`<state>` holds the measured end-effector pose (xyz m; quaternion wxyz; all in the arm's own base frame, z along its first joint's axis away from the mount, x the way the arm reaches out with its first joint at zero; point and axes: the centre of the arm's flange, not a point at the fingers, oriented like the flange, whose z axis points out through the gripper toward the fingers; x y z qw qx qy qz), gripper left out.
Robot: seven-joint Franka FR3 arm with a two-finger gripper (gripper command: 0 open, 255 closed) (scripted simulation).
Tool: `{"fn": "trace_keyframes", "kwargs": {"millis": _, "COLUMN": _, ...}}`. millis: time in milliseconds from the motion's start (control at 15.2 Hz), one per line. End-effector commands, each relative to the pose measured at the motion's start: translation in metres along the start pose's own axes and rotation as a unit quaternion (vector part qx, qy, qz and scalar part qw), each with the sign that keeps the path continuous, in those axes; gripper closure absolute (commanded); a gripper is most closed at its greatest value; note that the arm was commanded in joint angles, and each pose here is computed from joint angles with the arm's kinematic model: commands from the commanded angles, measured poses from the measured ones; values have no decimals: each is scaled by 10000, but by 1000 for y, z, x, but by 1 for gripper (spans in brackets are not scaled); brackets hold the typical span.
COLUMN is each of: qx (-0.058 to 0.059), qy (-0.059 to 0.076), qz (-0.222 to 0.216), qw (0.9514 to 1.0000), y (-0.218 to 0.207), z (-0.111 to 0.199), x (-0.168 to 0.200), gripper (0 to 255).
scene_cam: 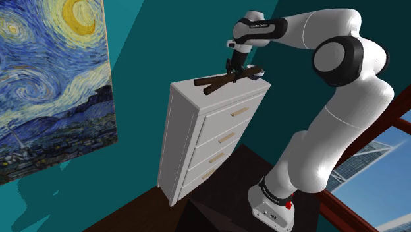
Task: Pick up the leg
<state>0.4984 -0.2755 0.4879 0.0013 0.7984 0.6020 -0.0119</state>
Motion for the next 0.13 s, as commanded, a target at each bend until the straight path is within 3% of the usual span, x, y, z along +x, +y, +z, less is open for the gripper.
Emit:
{"fn": "trace_keyframes", "kwargs": {"millis": 0, "qx": -4, "qy": 0, "qz": 1, "qw": 10000, "y": 0, "z": -6, "x": 0, "gripper": 255}}
{"fn": "trace_keyframes", "kwargs": {"millis": 66, "qx": -4, "qy": 0, "qz": 1, "qw": 10000, "y": 0, "z": -6, "x": 0, "gripper": 255}}
